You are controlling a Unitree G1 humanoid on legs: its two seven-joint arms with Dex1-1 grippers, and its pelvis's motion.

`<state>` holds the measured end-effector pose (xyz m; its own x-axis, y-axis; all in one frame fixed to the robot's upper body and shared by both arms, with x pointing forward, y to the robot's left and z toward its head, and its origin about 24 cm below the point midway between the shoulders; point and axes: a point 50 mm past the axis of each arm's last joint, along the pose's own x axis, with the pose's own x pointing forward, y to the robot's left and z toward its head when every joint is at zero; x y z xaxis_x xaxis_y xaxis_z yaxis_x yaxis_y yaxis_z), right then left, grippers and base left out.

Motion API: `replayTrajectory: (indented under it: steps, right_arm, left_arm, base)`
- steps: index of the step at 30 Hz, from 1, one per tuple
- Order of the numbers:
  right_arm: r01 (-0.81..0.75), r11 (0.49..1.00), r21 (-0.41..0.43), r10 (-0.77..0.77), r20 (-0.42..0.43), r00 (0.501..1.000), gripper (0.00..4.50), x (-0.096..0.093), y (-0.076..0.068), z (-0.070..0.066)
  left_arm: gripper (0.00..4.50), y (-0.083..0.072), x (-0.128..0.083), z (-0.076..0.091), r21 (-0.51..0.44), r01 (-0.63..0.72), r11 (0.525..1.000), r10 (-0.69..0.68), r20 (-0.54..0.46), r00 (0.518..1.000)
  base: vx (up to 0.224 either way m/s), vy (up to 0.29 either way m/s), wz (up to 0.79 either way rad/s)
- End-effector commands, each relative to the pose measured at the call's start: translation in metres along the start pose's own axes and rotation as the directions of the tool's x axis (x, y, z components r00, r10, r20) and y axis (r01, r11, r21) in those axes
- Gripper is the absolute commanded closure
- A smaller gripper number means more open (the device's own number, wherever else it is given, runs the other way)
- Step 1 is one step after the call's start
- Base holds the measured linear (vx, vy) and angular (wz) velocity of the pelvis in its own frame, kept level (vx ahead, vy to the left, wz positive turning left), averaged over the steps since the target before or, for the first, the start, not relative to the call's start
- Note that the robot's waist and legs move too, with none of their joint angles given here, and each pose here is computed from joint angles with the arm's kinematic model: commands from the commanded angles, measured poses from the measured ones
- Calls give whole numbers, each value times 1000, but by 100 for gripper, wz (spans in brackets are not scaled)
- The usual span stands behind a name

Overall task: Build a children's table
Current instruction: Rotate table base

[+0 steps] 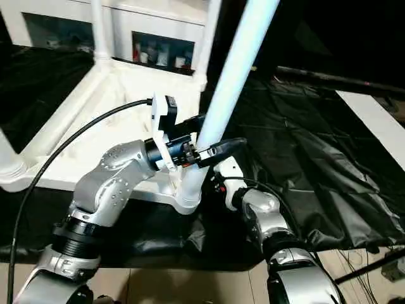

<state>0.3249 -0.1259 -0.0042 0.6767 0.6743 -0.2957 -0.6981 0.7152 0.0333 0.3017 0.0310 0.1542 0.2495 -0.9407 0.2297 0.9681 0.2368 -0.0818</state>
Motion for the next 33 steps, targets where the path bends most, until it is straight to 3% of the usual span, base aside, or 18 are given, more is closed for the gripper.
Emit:
replayTrajectory:
  steps: [1, 7, 10, 15, 22, 29, 33]
  right_arm:
    - [61, 998, -24, -60, 38, 997, 76, 6, -9, 19]
    - [138, 990, 6, -138, 7, 990, 76, 15, -13, 27]
    - [122, 992, 18, -123, 9, 992, 76, 23, -7, 32]
    - [69, 997, 17, -68, -25, 997, 76, 28, 1, 30]
    - [51, 997, 62, -54, 42, 998, 76, 33, 4, 39]
    - [-30, 996, 79, 21, 115, 993, 76, 40, 14, 50]
    - [-92, 995, 31, 89, 95, 991, 76, 44, 25, 48]
  left_arm:
    - [4, -6, 10, -3, -4, 51, 999, -51, -42, 998]
    - [4, -9, 5, -2, -5, 65, 998, -65, -62, 996]
    - [4, -11, 2, -2, -19, 72, 997, -73, -79, 994]
    - [4, -12, -6, -7, -25, 74, 997, -77, -149, 986]
    - [4, -15, -20, -15, -45, 76, 996, -84, -208, 975]
    - [4, -37, -5, -20, -104, 131, 986, -146, -157, 977]
    - [4, -42, 9, -26, -101, 136, 985, -151, -155, 976]
  base:
    - [0, 0, 0]
    - [0, 0, 0]
    - [0, 0, 0]
    - [0, 0, 0]
    - [0, 0, 0]
    - [0, 0, 0]
    - [0, 0, 0]
